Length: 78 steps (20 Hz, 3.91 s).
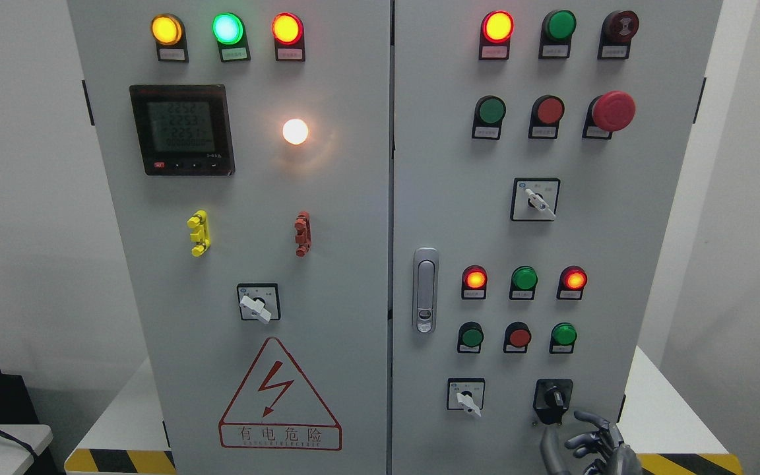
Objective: Trip black knob to open circuit
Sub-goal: 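Raise the right hand up toward the small black rotary knob, then close the right hand fingers around the black knob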
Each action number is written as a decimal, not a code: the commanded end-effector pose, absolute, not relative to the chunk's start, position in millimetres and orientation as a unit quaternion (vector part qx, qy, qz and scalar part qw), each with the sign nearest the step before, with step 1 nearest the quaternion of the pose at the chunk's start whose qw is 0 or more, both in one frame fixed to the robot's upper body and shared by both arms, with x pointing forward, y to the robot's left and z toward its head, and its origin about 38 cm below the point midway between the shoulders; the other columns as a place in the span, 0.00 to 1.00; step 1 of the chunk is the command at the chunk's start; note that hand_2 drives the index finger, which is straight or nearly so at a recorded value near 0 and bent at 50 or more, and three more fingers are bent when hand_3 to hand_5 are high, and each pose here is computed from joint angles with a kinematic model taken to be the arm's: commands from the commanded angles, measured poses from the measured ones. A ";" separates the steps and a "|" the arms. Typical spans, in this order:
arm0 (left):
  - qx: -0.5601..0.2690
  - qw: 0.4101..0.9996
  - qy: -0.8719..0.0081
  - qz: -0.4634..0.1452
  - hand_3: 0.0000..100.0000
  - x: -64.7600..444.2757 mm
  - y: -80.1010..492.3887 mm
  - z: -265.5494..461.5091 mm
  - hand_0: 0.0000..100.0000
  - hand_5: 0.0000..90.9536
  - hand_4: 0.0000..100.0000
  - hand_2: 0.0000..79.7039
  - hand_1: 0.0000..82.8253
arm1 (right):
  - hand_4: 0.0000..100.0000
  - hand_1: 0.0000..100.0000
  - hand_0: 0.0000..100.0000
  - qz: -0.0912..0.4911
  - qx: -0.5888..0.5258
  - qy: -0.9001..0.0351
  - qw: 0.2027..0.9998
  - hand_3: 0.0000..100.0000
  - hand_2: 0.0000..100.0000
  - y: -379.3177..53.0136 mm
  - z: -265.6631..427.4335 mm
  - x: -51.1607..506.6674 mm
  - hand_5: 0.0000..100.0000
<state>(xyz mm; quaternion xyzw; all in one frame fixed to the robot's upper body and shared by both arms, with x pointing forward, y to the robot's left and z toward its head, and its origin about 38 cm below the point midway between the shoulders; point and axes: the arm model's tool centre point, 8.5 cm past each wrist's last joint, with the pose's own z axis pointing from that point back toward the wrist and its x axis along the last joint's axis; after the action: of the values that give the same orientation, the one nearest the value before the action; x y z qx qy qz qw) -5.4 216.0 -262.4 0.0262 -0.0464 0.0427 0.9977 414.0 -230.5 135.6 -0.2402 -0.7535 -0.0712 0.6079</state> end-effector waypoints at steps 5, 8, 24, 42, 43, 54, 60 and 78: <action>0.024 0.998 -0.051 0.026 0.00 -0.2 215.7 -262.4 0.12 0.00 0.00 0.00 0.47 | 0.76 0.77 0.32 -0.065 -0.234 -0.750 0.615 0.71 0.39 -218.5 133.2 419.5 0.89; 0.025 0.998 -0.051 0.026 0.00 -0.2 215.7 -262.4 0.12 0.00 0.00 0.00 0.47 | 0.76 0.78 0.33 -0.065 -0.234 -0.750 0.615 0.71 0.39 -218.0 133.3 419.5 0.89; 0.025 0.998 -0.051 0.026 0.00 -0.2 215.7 -262.4 0.12 0.00 0.00 0.00 0.47 | 0.76 0.81 0.32 -0.072 -0.240 -0.750 0.612 0.71 0.41 -221.3 137.0 424.4 0.90; 0.025 0.998 -0.051 0.026 0.00 -0.2 215.7 -262.4 0.12 0.00 0.00 0.00 0.47 | 0.77 0.80 0.37 -0.071 -0.238 -0.752 0.611 0.72 0.43 -218.5 140.1 426.8 0.91; 0.024 0.998 -0.051 0.027 0.00 -0.2 214.7 -262.4 0.12 0.00 0.00 0.00 0.47 | 0.76 0.80 0.38 -0.071 -0.238 -0.752 0.611 0.72 0.42 -218.0 140.1 426.8 0.91; 0.025 0.998 -0.051 0.026 0.00 -0.2 215.7 -262.4 0.12 0.00 0.00 0.00 0.47 | 0.76 0.80 0.43 -0.071 -0.238 -0.753 0.609 0.72 0.43 -217.8 142.0 427.9 0.91; 0.024 0.998 -0.051 0.026 0.00 -0.2 215.7 -262.4 0.12 0.00 0.00 0.00 0.47 | 0.76 0.80 0.44 -0.071 -0.237 -0.754 0.608 0.73 0.45 -217.8 142.6 427.9 0.91; 0.025 0.998 -0.051 0.026 0.00 -0.2 215.7 -262.4 0.12 0.00 0.00 0.00 0.47 | 0.78 0.81 0.44 -0.074 -0.240 -0.754 0.607 0.76 0.48 -218.4 142.7 427.6 0.91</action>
<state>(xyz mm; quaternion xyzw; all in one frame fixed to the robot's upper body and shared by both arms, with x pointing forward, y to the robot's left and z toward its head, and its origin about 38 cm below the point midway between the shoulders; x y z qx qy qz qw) -5.4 216.1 -262.4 0.0262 -0.0464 0.0427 0.9977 427.7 -218.5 142.4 -0.2401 -0.7531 -0.0742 0.6081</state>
